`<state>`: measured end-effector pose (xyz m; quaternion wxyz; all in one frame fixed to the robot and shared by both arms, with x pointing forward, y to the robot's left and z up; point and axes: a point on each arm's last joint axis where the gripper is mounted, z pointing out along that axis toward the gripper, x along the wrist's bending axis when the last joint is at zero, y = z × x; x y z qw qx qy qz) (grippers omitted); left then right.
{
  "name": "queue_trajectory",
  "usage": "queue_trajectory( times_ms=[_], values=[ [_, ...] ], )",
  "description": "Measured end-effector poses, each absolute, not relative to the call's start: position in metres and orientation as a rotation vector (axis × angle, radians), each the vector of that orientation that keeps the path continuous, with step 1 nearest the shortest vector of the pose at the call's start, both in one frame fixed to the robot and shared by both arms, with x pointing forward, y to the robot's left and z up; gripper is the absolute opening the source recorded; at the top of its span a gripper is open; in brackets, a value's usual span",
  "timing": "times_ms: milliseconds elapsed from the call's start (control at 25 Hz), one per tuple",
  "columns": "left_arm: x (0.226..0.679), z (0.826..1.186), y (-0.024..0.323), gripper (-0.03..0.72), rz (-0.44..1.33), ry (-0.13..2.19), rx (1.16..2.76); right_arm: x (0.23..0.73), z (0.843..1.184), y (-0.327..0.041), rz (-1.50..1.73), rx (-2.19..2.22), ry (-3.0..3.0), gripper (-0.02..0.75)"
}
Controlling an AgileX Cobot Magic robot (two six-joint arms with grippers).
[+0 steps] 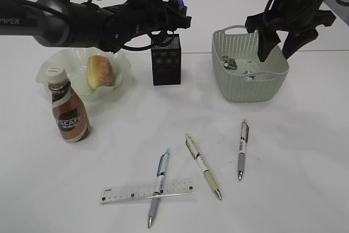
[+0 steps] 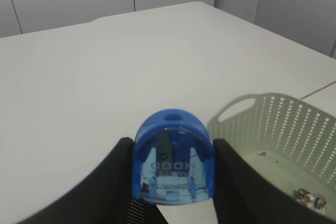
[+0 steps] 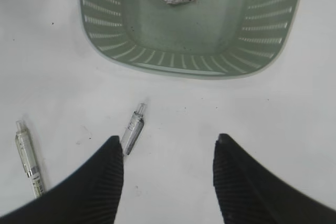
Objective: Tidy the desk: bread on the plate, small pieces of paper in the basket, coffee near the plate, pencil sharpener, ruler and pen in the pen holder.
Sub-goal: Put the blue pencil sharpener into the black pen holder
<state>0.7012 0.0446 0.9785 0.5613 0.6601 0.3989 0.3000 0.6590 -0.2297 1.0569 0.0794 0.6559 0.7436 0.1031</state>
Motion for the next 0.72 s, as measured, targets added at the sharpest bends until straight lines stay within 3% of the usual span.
queue_trajectory(
  times_ms=[720],
  values=[
    [0.714,0.959,0.062,0.321,0.725,0.985,1.558,0.659,1.057,-0.23,0.308,1.962,2.225,0.404]
  ],
)
